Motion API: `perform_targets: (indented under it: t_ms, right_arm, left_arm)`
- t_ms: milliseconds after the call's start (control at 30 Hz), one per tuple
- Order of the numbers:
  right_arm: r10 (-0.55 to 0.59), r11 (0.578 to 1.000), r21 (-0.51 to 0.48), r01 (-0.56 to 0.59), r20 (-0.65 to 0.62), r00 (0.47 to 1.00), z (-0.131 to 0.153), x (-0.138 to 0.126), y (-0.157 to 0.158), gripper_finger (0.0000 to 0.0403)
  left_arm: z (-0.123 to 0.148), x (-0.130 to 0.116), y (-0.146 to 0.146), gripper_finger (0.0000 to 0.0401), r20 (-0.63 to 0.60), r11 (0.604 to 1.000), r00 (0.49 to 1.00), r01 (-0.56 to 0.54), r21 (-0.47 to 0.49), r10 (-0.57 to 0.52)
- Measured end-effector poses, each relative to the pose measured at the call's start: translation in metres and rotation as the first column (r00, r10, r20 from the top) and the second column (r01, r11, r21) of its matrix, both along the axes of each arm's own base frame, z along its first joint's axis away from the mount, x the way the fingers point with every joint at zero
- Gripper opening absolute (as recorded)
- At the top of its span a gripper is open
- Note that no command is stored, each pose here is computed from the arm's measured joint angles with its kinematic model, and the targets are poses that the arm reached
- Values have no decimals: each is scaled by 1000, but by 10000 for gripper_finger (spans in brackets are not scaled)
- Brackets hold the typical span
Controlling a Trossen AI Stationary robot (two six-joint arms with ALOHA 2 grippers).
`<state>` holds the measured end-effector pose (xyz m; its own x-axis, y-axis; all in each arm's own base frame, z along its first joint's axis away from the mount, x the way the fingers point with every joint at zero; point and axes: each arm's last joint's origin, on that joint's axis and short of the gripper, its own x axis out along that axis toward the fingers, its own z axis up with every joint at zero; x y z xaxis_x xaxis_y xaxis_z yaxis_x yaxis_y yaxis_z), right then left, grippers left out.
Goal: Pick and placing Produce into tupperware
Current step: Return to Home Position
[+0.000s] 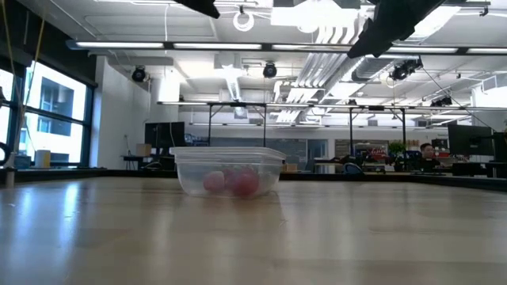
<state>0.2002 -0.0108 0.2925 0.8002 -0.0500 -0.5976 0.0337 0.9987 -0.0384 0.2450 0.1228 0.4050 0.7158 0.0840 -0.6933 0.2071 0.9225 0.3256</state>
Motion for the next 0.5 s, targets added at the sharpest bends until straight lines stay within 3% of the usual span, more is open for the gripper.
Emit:
perform_targets:
  t_ms: [167,500]
  right_arm:
    - [0,1000,0,0,-1,1000,0,0,0,47]
    - [0,1000,0,0,-1,1000,0,0,0,47]
  left_arm:
    - [-7,-26,5,37,55,998,997,-48,29,46]
    - [-23,-60,9,37,194,997,980,-35,-70,48]
